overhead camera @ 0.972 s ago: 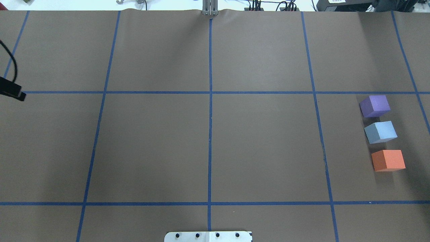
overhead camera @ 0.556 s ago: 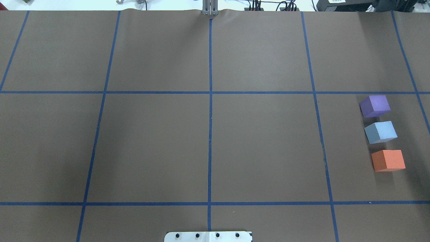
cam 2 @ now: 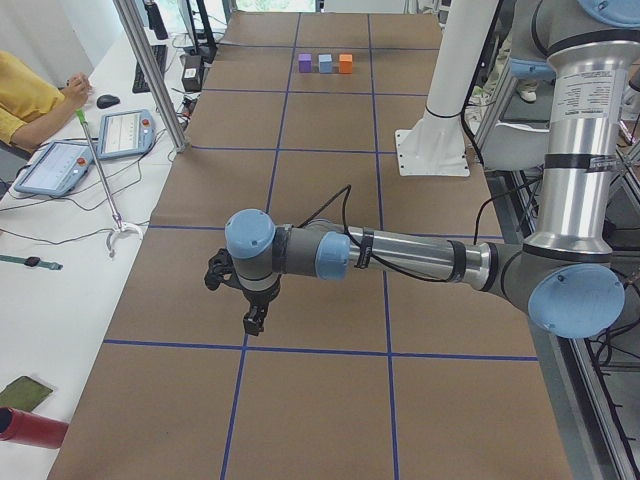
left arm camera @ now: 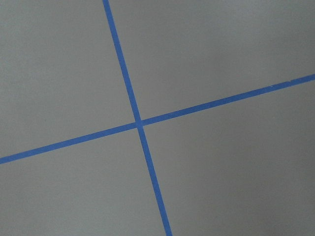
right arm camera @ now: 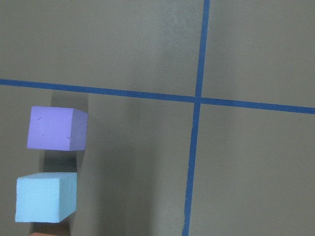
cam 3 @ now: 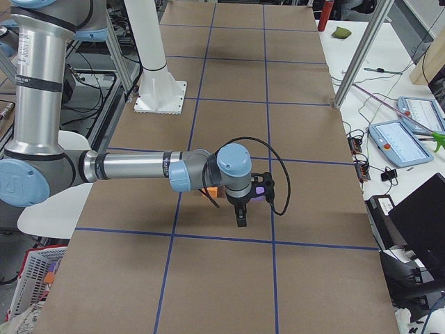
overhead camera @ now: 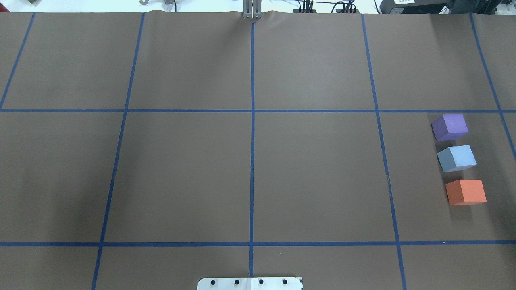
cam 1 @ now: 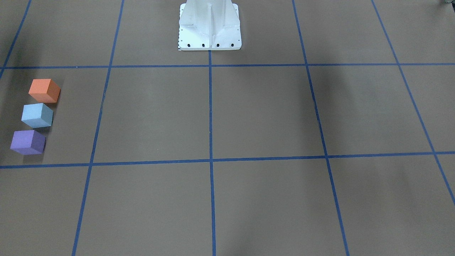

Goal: Place blue block between orange and purple blocks

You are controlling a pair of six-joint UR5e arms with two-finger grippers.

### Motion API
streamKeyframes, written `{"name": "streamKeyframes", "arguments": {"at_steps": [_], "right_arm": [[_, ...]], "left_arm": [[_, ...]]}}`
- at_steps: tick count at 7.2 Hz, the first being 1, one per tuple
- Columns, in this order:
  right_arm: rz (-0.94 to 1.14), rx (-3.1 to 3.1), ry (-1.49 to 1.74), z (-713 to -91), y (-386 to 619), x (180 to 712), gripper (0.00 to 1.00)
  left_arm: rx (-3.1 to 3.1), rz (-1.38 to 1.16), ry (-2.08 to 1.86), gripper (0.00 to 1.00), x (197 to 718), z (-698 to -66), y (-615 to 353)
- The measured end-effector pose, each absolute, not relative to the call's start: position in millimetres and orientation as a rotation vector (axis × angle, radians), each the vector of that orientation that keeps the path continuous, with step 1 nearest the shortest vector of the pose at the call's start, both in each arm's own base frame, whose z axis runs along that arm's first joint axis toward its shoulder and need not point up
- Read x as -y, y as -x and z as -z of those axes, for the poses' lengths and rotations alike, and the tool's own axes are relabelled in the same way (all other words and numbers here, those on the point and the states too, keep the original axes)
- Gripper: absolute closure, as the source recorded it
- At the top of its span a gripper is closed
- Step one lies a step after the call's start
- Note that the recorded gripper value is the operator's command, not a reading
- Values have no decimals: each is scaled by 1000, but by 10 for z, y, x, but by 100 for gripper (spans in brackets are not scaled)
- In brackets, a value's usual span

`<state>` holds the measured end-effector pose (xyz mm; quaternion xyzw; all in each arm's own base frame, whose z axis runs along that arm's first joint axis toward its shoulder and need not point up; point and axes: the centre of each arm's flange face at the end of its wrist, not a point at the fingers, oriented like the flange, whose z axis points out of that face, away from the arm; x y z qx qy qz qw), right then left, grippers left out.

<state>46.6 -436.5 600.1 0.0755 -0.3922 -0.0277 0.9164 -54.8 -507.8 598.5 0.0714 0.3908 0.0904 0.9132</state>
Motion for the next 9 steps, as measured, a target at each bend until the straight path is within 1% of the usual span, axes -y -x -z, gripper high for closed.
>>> {"name": "streamKeyframes", "arguments": {"at_steps": [4,9], "right_arm": [[92,749,-117,-5792,-358,4585,0],[138,729,-80,-6045,-357,4421,0]], "left_arm": [[-809,-149,-116,0,5060,-6086,551],[-808,-141,-99,0,5008,-6181,561]]}}
